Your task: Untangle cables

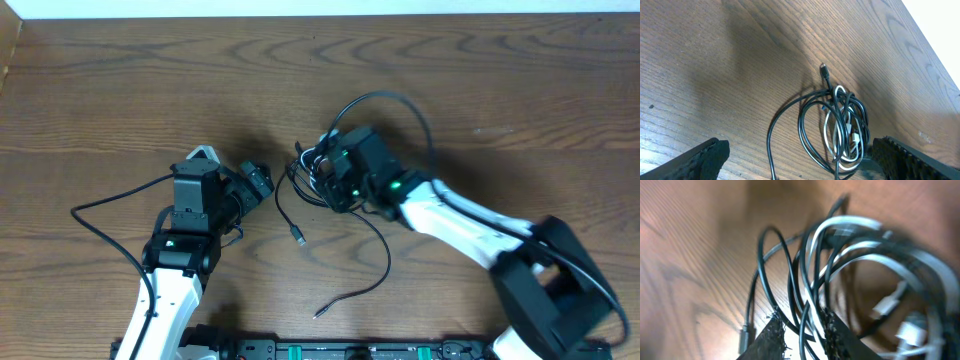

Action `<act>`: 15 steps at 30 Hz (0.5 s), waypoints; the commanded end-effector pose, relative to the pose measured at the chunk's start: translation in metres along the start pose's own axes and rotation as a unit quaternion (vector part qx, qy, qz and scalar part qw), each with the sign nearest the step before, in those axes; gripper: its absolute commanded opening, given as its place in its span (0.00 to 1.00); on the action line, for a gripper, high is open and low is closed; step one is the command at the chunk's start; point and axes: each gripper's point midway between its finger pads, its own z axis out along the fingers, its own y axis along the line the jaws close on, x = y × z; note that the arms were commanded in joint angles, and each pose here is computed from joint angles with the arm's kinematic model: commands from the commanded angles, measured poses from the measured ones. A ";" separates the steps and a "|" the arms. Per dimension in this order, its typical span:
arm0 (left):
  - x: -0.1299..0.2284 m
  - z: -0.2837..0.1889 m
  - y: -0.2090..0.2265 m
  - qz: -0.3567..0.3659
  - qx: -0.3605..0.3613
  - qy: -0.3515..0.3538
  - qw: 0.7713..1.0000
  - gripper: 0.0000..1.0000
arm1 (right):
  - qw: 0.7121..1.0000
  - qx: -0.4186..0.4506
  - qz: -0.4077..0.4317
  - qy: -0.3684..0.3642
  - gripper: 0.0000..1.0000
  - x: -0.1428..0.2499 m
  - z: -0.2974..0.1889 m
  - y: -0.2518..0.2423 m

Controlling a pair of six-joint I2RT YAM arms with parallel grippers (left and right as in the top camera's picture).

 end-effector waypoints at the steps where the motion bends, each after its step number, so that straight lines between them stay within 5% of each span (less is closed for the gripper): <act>1: -0.004 -0.002 0.000 0.006 -0.003 -0.008 1.000 0.98 | 0.999 -0.014 -0.011 -0.031 0.29 -0.020 -0.025 0.007; 15: -0.004 -0.002 0.000 0.006 -0.003 -0.008 1.000 0.98 | 0.990 0.048 -0.115 0.068 0.35 0.035 0.010 -0.022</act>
